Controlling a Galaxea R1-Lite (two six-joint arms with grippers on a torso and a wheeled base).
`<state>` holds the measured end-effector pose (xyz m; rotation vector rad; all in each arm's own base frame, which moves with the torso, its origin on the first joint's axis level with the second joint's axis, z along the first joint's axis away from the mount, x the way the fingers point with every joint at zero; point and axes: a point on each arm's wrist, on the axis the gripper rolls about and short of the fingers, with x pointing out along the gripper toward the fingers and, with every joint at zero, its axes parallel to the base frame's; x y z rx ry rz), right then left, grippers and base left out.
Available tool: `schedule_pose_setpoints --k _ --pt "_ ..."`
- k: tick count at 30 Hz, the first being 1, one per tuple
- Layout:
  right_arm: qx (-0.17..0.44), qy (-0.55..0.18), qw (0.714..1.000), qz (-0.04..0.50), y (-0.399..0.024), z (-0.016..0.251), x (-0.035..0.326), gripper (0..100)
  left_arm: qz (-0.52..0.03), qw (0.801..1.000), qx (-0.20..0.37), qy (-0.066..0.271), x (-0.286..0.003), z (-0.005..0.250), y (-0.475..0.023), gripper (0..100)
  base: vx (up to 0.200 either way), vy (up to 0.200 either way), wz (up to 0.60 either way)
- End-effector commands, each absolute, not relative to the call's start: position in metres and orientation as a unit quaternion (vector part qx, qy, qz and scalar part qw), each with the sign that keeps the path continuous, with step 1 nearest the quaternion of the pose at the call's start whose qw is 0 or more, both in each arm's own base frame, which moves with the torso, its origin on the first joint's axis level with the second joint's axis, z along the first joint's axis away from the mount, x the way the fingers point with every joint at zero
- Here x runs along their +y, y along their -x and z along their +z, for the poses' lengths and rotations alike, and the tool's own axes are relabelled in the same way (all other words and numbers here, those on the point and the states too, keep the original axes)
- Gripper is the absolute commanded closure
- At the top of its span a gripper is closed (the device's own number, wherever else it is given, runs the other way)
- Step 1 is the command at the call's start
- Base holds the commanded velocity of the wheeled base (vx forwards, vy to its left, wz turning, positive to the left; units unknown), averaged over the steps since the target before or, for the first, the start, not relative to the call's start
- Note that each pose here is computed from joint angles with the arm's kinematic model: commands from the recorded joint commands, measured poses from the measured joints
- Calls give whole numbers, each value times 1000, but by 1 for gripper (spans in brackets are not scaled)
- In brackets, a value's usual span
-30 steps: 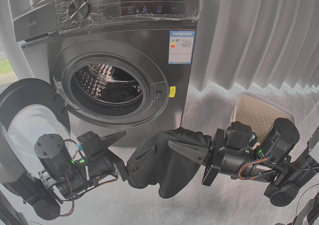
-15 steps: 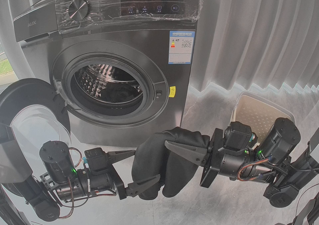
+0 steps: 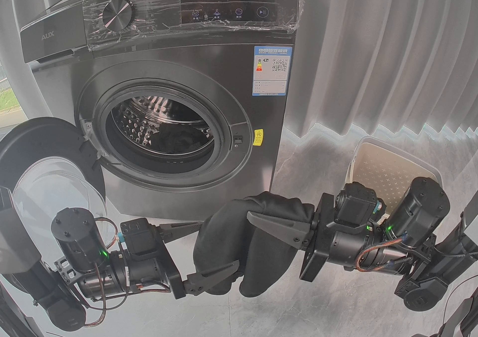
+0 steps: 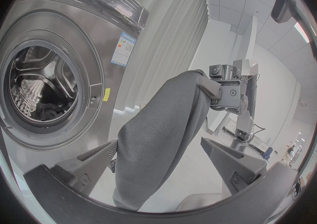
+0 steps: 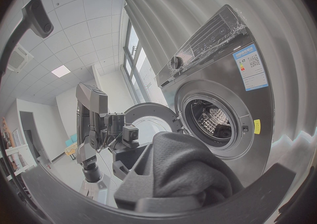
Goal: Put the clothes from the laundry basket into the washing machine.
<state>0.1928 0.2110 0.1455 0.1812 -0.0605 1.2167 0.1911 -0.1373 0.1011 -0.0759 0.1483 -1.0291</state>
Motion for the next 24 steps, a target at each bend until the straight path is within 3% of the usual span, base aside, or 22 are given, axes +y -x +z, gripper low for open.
schedule_pose_setpoints --k 1,10,16,24 --pt "-28 -85 818 568 -194 145 210 100 -492 867 67 39 -138 103 -192 0 0 0 0" --pt "-30 -85 818 568 -195 146 210 100 -496 867 30 47 -145 117 -203 0 0 0 0" --pt "-30 -85 816 572 -193 146 212 100 -554 828 79 45 -142 99 -193 0 0 0 0" --pt "-28 -85 815 572 -193 145 213 100 -571 816 81 42 -156 92 -207 0 0 0 0"
